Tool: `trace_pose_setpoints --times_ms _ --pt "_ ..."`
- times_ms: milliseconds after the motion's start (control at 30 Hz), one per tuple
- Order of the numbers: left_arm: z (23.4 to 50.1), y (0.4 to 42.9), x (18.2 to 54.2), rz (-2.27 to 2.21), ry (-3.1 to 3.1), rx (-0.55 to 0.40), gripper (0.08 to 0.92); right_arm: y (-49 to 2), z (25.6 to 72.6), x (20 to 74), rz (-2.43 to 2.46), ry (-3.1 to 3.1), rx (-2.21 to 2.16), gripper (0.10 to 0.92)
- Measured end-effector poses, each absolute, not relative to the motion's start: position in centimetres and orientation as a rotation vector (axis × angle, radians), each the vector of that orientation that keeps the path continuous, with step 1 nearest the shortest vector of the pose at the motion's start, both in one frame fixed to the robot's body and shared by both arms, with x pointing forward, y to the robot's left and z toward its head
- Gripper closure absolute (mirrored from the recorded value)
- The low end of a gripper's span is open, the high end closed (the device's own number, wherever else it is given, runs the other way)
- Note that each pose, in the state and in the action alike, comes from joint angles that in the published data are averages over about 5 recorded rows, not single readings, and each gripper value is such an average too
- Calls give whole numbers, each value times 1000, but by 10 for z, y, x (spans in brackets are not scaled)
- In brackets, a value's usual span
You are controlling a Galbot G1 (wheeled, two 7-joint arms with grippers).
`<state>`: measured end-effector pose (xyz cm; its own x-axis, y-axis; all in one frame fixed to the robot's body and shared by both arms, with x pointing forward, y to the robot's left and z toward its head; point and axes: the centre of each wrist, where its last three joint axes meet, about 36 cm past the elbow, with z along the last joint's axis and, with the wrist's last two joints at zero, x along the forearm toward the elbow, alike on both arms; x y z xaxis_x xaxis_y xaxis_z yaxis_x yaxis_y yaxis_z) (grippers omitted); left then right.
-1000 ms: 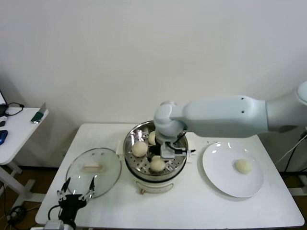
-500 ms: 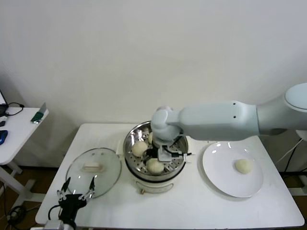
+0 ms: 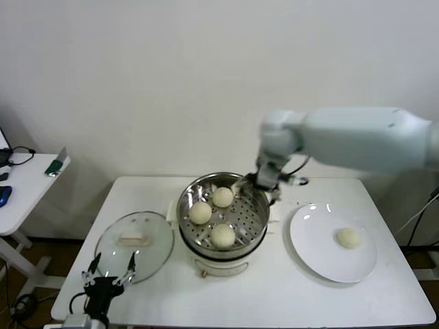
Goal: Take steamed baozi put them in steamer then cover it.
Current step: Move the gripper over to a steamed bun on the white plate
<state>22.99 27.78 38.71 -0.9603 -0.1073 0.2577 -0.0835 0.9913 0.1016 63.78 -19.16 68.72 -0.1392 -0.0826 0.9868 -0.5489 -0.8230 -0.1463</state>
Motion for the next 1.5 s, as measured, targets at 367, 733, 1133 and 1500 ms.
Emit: trace_pose_setpoints --times_ms 367,733,1133,1500 --pt "385 275 235 -116 -2873 131 177 -376 646 635 1578 -1119 1445 200" --pt "380 276 233 -131 -2855 131 177 -451 559 620 1375 -1225 1271 200" --pt "377 276 229 -137 -2846 135 177 -472 497 617 1303 -1257 1183 200" --pt "377 277 227 -137 -2846 143 177 -474 473 620 1272 -1282 1150 200"
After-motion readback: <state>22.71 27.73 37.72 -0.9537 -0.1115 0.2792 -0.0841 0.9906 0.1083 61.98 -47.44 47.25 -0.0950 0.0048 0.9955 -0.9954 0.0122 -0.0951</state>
